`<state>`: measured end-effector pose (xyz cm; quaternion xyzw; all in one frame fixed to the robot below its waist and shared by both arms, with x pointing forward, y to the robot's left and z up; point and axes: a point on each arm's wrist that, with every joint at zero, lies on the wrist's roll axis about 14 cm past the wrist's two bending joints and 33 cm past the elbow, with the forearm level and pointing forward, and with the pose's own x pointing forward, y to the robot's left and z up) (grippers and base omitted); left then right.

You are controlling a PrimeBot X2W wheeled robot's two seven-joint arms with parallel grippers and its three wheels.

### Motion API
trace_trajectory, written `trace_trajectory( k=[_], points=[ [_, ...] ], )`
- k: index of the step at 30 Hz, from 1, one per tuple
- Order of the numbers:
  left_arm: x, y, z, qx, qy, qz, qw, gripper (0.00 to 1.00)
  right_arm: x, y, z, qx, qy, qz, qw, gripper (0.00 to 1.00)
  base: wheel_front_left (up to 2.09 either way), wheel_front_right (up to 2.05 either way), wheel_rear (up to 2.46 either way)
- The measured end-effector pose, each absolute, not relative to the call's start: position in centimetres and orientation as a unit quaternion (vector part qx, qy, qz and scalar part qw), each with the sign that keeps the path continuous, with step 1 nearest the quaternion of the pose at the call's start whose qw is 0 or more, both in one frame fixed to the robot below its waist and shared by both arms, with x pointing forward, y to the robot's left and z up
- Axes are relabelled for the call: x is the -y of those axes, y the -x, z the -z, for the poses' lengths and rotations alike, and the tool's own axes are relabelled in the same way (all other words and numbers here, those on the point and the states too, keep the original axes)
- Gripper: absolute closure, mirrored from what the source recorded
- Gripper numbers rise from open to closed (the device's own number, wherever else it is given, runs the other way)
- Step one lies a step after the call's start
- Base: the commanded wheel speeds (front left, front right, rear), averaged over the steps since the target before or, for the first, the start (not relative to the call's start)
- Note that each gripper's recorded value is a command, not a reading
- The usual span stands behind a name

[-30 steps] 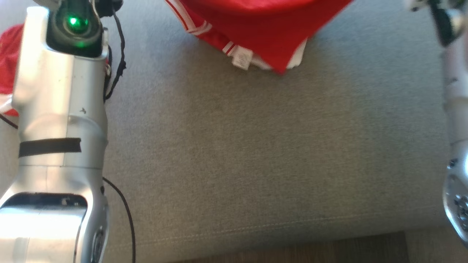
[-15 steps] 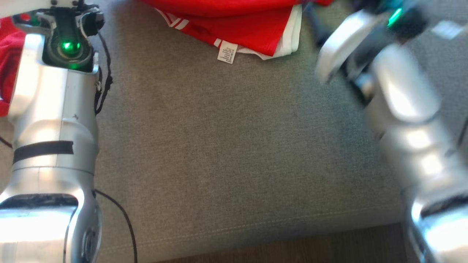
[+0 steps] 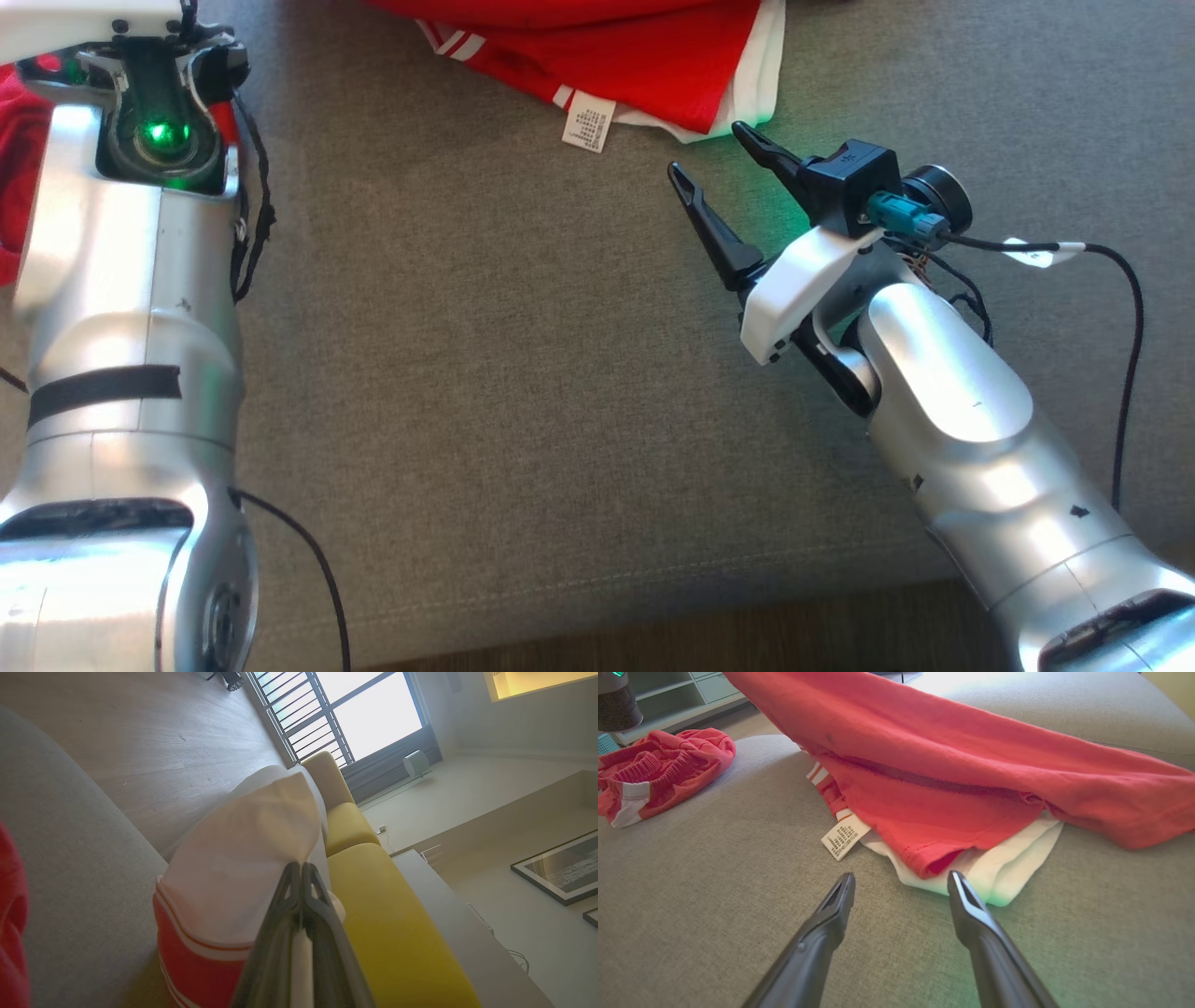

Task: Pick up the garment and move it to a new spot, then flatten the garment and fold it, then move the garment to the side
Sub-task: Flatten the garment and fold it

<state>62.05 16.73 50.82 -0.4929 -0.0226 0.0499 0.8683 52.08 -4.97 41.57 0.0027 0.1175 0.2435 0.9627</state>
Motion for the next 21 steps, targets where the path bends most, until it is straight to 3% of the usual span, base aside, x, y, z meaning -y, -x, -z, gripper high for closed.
trace_trajectory(
  k=[6, 13, 15, 17, 19, 20, 21],
  points=[
    [-17.0, -62.0, -50.3, 0.021, 0.489, -0.051, 0.871, 1.0, 4.1, -52.0, -40.7, -0.129, -0.01, -0.255, 0.958, 0.0, 0.0, 0.0, 0.0],
    [-17.2, -61.9, -49.7, 0.019, 0.483, -0.052, 0.874, 1.0, 3.3, -53.7, -41.1, -0.118, 0.0, -0.265, 0.957, 0.07, 0.0, 0.0, 0.0],
    [-17.3, -61.9, -49.6, 0.018, 0.482, -0.052, 0.874, 1.0, 3.1, -53.9, -41.0, -0.119, 0.0, -0.267, 0.956, 0.24, 0.0, 0.0, 0.0],
    [-17.4, -61.8, -49.6, 0.019, 0.481, -0.051, 0.875, 1.0, 3.0, -53.9, -40.6, -0.126, -0.003, -0.267, 0.955, 0.61, 0.0, 0.0, 0.0],
    [-17.5, -61.8, -49.4, 0.018, 0.481, -0.053, 0.875, 1.0, 2.9, -53.7, -40.0, -0.135, -0.003, -0.268, 0.954, 0.77, 0.0, 0.0, 0.0],
    [-17.6, -61.8, -49.3, 0.017, 0.481, -0.053, 0.875, 1.0, 2.9, -53.7, -39.7, -0.138, -0.003, -0.268, 0.954, 1.0, 0.0, 0.0, 0.0],
    [-17.6, -61.8, -49.2, 0.017, 0.481, -0.054, 0.875, 1.0, 2.9, -53.8, -39.7, -0.137, -0.006, -0.267, 0.954, 1.0, 0.0, 0.0, 0.0]
  ],
)
